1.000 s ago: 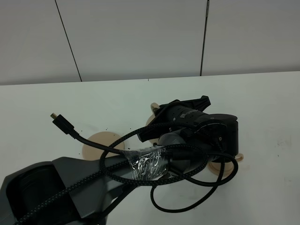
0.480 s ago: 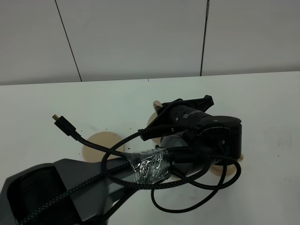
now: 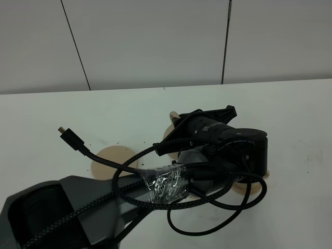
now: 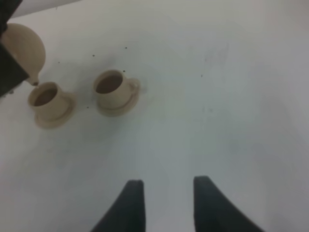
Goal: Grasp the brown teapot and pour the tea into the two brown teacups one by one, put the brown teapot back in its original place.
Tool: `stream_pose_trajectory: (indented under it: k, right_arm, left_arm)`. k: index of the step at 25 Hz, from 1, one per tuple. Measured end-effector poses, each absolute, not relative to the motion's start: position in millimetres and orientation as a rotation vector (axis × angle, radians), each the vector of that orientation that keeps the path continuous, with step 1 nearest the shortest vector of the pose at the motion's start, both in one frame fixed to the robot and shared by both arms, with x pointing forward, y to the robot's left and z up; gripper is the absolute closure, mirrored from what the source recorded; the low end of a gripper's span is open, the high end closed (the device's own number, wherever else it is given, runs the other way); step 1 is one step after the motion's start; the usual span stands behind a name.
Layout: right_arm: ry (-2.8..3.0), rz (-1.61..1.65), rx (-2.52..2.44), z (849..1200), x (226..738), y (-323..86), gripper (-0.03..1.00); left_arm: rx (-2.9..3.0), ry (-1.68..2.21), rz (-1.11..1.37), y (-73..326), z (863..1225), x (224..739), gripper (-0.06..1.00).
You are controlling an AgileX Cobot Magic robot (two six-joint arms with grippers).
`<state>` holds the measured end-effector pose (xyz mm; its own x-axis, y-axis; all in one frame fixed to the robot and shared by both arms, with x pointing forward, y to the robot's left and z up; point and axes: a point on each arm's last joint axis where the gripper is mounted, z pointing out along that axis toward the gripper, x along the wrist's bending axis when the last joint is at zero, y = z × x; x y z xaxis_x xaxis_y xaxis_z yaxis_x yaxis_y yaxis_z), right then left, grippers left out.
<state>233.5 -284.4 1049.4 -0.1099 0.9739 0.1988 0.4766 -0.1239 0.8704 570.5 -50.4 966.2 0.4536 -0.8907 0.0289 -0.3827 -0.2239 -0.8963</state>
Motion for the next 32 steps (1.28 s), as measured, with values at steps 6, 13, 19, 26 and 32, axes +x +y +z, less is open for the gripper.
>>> stream_pose_trajectory:
  k: [6, 13, 19, 26, 32]
  right_arm:
    - [1.606, 1.186, 1.622, 1049.4, 233.5, -284.4, 0.72]
    - [1.606, 1.186, 1.622, 1049.4, 233.5, -284.4, 0.72]
    - [1.606, 1.186, 1.622, 1049.4, 233.5, -284.4, 0.72]
    - [1.606, 1.186, 1.622, 1049.4, 233.5, -284.4, 0.72]
    - [1.606, 1.186, 1.622, 1049.4, 233.5, -284.4, 0.72]
  left_arm:
    - [-1.805, 1.084, -0.710, -50.4, 966.2, 570.5, 0.78]
    - [-1.809, 1.082, -0.710, -50.4, 966.1, 570.4, 0.78]
    - [-1.836, 1.081, -0.699, -50.2, 964.2, 569.3, 0.78]
    - [-1.873, 1.068, -0.695, -50.1, 962.3, 568.1, 0.78]
    - [-1.903, 1.061, -0.687, -50.0, 960.5, 567.0, 0.78]
